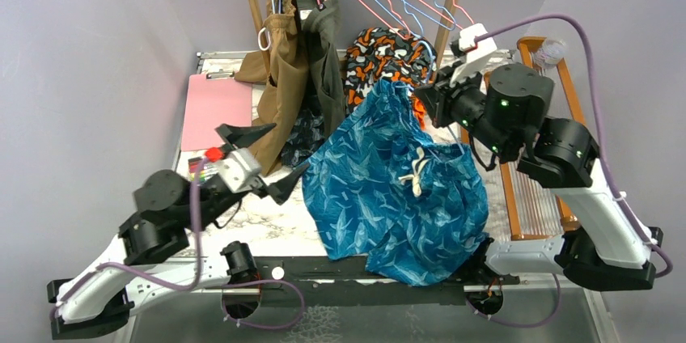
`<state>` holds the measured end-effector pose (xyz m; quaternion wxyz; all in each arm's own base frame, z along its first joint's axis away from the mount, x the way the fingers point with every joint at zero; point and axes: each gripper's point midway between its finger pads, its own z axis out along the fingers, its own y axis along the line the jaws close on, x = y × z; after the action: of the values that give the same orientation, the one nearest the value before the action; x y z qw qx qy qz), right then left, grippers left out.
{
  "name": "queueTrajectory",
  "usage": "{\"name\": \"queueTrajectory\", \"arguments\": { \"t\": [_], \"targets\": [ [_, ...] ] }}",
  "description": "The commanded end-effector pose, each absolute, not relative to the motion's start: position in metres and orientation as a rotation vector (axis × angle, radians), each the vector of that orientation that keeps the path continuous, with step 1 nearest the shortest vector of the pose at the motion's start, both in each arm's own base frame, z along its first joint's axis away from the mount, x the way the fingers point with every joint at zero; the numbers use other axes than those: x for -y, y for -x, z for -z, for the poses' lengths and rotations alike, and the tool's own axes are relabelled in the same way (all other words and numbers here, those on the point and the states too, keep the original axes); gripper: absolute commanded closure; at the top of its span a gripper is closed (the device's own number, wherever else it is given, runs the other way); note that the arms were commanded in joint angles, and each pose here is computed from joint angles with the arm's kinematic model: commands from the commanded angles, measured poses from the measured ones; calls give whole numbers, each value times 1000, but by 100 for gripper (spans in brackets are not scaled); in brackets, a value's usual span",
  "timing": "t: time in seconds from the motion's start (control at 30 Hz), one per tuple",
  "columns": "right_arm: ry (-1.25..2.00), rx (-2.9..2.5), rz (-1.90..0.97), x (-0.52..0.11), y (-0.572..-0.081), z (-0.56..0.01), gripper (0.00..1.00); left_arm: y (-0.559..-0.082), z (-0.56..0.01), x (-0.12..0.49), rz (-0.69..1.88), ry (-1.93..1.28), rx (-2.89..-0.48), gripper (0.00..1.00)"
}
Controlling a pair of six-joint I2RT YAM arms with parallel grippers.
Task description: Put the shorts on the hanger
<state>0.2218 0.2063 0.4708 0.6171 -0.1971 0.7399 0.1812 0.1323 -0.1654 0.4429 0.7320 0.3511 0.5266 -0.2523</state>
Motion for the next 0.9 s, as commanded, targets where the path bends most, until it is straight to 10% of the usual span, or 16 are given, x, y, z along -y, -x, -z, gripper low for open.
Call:
{"name": "queueTrajectory", "arguments": {
  "t": [0.0, 0.87],
  "targets": [
    [363, -1675, -371, -204, -236, -481, 99, -157, -393, 158, 456, -673, -1321, 1],
    [305, -1731, -454, -278, -333, -459, 99, -200, -275, 120, 187, -318, -1608, 5]
  ]
}}
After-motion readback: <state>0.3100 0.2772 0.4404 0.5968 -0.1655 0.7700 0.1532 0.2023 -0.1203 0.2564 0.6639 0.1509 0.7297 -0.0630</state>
